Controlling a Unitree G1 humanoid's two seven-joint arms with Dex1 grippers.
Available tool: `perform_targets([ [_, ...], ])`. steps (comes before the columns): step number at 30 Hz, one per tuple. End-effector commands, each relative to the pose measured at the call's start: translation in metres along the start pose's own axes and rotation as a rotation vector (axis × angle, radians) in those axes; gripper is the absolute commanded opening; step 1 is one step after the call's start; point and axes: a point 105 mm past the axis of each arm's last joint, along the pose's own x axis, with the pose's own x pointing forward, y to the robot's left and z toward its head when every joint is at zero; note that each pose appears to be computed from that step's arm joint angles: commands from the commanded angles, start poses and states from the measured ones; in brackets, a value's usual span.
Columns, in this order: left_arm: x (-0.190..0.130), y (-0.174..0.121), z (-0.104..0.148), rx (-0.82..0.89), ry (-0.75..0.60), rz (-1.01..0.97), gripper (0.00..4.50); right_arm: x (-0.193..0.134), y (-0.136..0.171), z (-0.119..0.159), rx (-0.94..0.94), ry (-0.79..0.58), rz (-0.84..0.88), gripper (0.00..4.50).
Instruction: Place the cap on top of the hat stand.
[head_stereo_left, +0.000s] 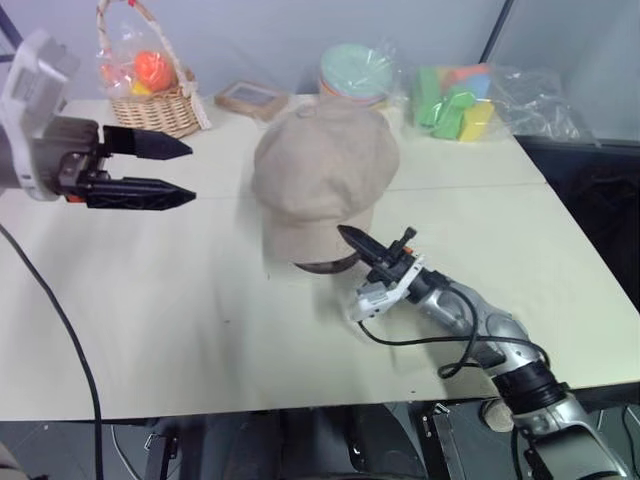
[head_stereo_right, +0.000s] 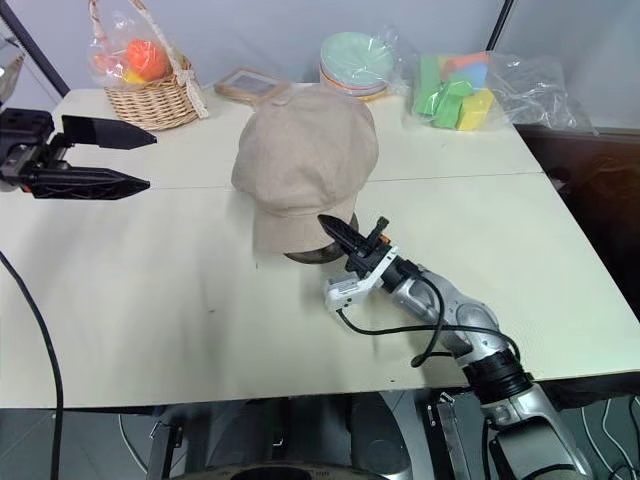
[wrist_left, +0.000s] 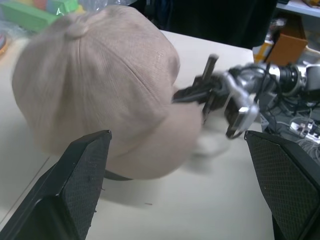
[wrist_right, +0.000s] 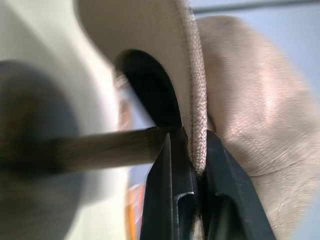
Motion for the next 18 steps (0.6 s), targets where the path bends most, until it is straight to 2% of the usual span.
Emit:
perform_targets([
  [1, -0.009, -0.005, 0.01, 0.05, -0.015, 0.034, 4.5, -0.003, -0.025, 0.0, 0.045, -0.1, -0.119, 0.04],
  [4, -0.011, -0.007, 0.009, 0.051, -0.019, 0.048, 4.5, -0.01, -0.026, -0.006, 0.146, -0.178, -0.124, 0.04],
  [13, -0.014, -0.01, 0.012, 0.053, -0.02, 0.066, 4.5, -0.004, 0.003, -0.033, 0.182, -0.113, -0.019, 0.04],
  [14, -0.014, -0.01, 0.012, 0.053, -0.02, 0.067, 4.5, -0.004, 0.004, -0.034, 0.181, -0.106, -0.02, 0.69],
  [16, -0.014, -0.011, 0.011, 0.051, -0.018, 0.066, 4.5, -0.006, 0.005, -0.034, 0.173, -0.1, -0.018, 1.55],
  [18, -0.014, -0.011, 0.009, 0.048, -0.017, 0.066, 4.5, -0.009, 0.005, -0.032, 0.151, -0.092, -0.016, 2.66],
])
